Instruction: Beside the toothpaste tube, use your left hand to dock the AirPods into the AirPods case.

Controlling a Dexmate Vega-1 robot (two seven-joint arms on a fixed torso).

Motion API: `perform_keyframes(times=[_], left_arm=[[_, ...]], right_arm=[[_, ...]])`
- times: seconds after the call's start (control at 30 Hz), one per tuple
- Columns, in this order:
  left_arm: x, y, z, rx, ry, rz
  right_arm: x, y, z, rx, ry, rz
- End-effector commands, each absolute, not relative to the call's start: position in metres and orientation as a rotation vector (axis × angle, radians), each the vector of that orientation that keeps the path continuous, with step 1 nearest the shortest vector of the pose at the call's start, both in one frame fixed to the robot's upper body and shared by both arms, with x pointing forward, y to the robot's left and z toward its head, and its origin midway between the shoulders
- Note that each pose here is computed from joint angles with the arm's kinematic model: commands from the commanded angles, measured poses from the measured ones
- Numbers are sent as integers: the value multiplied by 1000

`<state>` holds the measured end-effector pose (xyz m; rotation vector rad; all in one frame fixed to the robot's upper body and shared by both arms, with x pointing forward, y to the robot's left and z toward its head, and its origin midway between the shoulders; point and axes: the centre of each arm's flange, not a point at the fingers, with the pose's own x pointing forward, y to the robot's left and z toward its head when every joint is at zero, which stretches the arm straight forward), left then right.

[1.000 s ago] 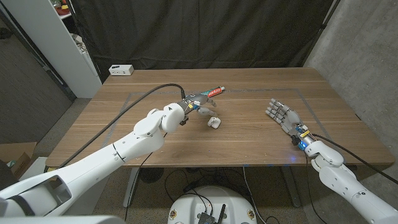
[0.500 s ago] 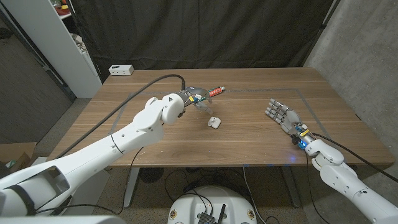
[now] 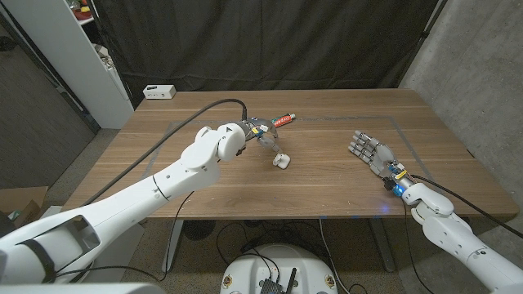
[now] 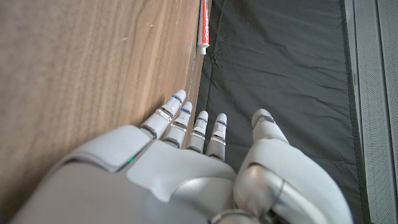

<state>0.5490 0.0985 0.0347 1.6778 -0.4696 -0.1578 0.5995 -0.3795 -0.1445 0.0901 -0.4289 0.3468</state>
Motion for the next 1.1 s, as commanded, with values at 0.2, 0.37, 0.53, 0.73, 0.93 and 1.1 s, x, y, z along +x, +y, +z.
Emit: perform_keyframes(times=[0.2, 0.37, 0.53, 0.73, 0.93, 1.1], left_arm=[[563, 86, 24, 1685, -459, -185], [568, 84, 21, 1681, -461, -178], [570, 84, 20, 1678, -441, -167], [573, 84, 16, 1679, -421, -170], [572, 88, 14, 1644, -429, -158], [568, 99, 11, 1561, -419, -133]], right_arm=[[598, -388, -147, 98, -418, 348], [601, -390, -145, 99, -424, 353], [604, -390, -145, 107, -424, 353], [605, -390, -146, 110, -419, 354], [605, -392, -145, 109, -417, 350], [605, -392, -146, 109, -418, 349]])
